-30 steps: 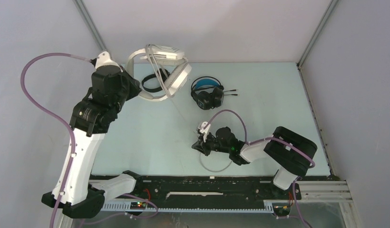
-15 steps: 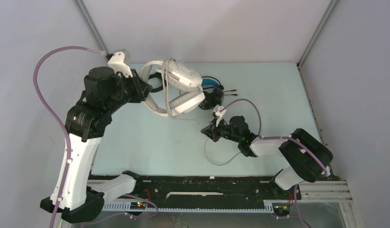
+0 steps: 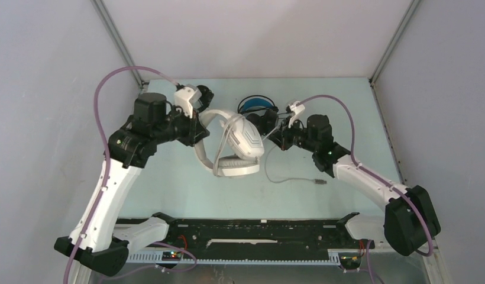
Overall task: Wrap the headphones
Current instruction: Wrap the headphones cable around the headphones.
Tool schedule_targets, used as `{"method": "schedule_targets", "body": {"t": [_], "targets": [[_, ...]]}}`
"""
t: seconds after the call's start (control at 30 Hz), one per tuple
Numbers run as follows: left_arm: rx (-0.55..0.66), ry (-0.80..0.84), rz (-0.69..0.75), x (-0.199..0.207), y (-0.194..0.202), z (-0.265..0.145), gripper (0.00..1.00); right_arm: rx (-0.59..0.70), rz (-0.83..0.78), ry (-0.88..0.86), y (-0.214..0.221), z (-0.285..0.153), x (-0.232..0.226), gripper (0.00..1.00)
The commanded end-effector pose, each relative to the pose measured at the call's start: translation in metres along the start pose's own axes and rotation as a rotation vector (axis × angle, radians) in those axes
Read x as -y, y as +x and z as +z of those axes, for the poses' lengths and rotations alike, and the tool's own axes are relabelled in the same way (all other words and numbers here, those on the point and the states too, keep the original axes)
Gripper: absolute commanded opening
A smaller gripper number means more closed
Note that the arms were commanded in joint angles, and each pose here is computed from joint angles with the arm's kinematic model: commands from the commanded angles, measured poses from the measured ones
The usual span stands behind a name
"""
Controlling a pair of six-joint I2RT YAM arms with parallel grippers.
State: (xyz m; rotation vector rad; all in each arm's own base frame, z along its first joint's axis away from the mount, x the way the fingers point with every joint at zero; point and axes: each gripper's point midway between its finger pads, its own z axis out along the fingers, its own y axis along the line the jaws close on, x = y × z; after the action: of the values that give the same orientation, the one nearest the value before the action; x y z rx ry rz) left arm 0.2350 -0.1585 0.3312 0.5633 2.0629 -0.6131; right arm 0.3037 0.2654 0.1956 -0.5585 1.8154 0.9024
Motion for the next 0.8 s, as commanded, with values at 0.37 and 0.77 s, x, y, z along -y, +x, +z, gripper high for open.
{"method": "schedule_targets", "body": {"t": [0.37, 0.77], "targets": [[-0.037, -0.031, 0.499, -0.002, 0.021, 0.015, 0.0, -0.254, 0.192, -0.173, -0.032, -0.047, -0.058, 0.0], [-0.024, -0.259, 0.826, -0.043, 0.023, 0.03, 0.0, -0.328, 0.393, -0.521, -0.054, -0.086, -0.146, 0.0]]}}
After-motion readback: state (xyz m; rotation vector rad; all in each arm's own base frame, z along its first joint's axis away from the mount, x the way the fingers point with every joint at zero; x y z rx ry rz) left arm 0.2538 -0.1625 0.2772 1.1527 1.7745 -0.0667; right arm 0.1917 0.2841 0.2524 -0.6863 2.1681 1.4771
